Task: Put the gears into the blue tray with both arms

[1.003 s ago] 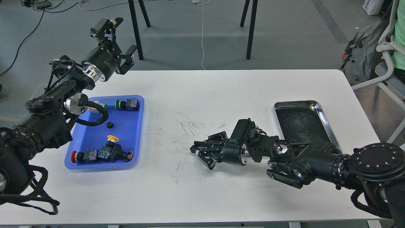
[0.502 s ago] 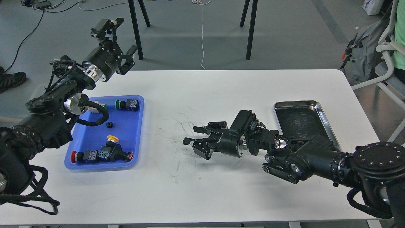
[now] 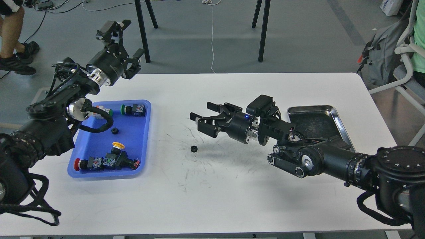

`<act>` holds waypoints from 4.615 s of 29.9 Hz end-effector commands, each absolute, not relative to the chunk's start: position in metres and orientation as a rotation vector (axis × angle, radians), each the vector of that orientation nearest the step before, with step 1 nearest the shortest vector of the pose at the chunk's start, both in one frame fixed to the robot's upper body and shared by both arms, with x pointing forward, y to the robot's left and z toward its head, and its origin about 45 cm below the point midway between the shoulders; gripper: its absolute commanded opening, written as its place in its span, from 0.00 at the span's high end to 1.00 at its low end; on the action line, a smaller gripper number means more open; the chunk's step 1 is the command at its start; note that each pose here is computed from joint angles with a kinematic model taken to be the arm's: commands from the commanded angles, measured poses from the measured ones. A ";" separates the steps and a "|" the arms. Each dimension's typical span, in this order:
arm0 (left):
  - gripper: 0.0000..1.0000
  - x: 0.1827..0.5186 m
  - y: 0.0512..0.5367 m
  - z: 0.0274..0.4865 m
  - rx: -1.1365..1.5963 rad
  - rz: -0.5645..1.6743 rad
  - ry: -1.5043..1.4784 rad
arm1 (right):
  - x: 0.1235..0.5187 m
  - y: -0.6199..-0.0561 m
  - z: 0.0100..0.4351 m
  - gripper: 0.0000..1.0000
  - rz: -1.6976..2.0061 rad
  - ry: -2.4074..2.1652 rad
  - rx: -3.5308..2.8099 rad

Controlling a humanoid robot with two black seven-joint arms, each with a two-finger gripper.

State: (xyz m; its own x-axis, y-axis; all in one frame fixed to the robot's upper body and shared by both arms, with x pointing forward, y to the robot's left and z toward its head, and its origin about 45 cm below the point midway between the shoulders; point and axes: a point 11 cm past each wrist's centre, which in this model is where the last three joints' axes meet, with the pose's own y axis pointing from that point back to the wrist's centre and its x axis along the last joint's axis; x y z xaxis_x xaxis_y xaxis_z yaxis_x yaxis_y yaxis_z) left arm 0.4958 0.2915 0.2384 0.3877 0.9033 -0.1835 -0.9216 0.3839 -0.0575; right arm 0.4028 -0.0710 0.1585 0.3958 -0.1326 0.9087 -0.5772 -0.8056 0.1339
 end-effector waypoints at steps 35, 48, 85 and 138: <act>0.00 0.480 0.227 0.223 0.118 0.870 -0.036 | 0.468 -0.343 0.224 0.05 0.105 -1.533 2.292; 0.00 0.467 0.189 0.262 0.118 0.672 -0.179 | 0.453 -0.361 0.211 0.04 -0.018 -1.558 2.332; 0.01 0.431 0.185 0.270 0.240 0.470 -0.317 | 0.455 -0.372 0.214 0.04 -0.011 -1.769 2.286; 0.00 0.344 0.113 0.170 0.683 -0.220 -1.030 | 0.450 -0.374 0.207 0.04 -0.075 -1.984 2.281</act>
State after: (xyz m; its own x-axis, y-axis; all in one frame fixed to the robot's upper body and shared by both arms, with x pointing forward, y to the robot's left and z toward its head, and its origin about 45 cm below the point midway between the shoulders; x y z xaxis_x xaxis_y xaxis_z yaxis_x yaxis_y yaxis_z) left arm 0.3371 0.1126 0.1749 0.5327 -0.4683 0.7050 -0.1169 0.7843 0.6093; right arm 0.4506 -0.3743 0.2070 0.1431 -0.9888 0.0432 -0.9829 -0.1368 0.1231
